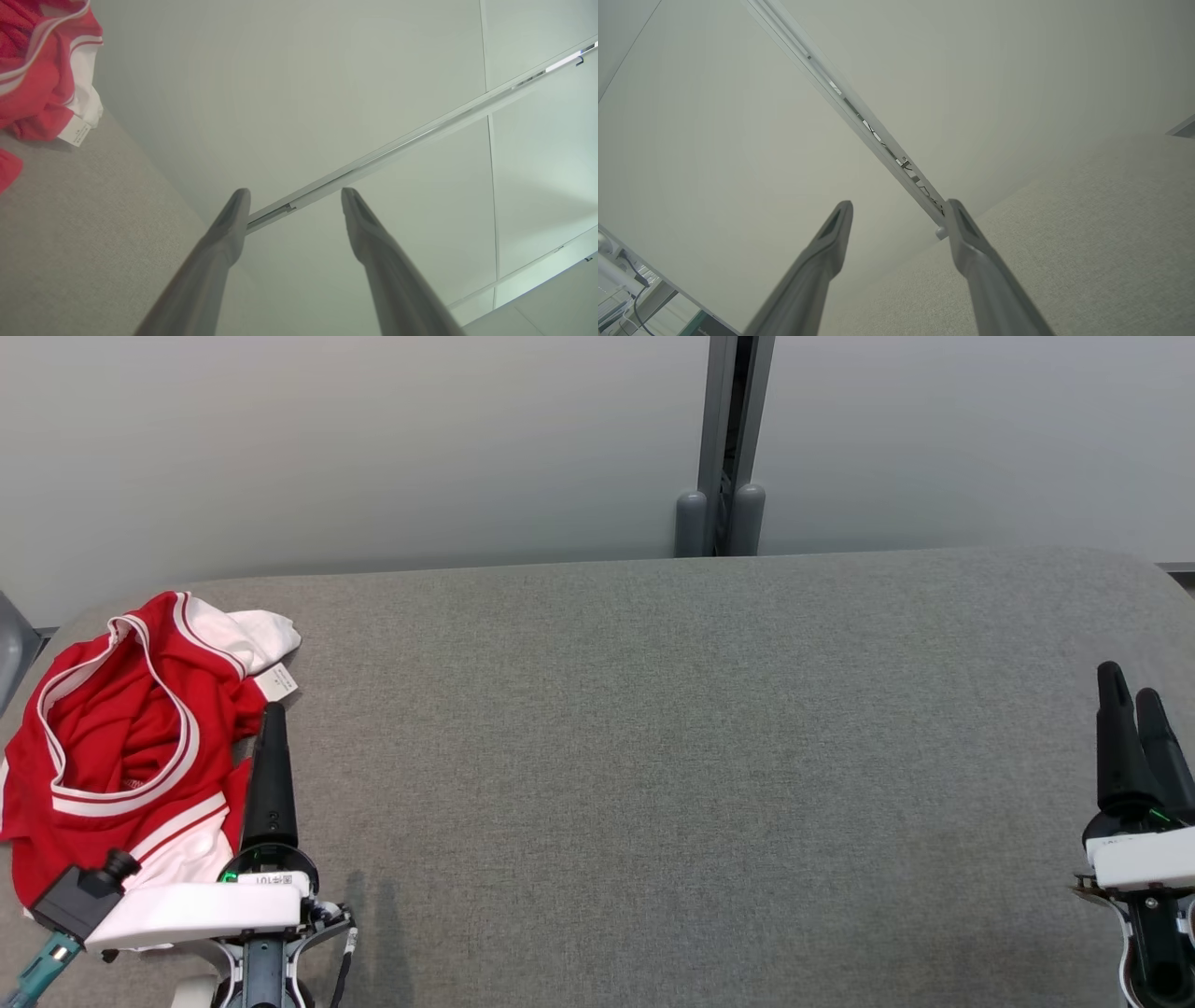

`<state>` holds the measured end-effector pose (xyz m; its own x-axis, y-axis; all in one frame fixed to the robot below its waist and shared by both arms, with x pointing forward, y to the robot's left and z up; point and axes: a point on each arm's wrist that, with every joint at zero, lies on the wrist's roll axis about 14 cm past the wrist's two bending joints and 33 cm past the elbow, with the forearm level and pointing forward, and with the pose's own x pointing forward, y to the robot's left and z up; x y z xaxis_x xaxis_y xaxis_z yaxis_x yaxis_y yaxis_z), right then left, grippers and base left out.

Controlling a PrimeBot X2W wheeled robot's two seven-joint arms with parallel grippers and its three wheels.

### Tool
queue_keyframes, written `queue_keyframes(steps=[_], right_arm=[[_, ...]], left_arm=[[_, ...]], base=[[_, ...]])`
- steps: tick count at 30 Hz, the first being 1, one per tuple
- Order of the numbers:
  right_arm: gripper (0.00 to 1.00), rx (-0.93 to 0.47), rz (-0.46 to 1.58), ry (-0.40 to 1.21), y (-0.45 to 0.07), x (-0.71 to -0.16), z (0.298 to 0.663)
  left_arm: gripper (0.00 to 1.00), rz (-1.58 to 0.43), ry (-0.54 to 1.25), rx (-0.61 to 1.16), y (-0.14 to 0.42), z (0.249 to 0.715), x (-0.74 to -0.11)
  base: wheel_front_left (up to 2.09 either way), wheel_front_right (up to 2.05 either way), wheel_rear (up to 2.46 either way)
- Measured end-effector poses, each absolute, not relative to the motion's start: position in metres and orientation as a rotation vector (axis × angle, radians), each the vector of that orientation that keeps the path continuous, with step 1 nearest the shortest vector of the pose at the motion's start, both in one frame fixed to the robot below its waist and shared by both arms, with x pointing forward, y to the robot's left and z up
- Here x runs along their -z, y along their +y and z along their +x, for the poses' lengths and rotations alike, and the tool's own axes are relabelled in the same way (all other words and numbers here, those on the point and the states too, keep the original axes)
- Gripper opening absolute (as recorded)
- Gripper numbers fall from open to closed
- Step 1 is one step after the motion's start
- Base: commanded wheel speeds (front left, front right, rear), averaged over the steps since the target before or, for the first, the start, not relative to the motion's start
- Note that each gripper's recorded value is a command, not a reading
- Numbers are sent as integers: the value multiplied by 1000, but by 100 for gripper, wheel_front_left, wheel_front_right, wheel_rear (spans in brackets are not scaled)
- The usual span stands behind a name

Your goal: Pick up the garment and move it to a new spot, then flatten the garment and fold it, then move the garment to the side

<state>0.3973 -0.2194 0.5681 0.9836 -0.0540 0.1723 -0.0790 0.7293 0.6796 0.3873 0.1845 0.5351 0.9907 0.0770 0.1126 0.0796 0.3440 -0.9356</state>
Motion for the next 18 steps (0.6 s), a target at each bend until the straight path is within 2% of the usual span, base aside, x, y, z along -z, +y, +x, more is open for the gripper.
queue_keyframes(steps=[13, 18], right_arm=[[100, -93, 490, -239, -195, -591, 404], [100, -132, 362, -240, -181, -592, 406]], left_arm=[[100, -907, -257, 52, 183, 388, -576], [100, -695, -231, 82, 157, 387, -579]], base=[[0, 0, 0], [0, 0, 0]])
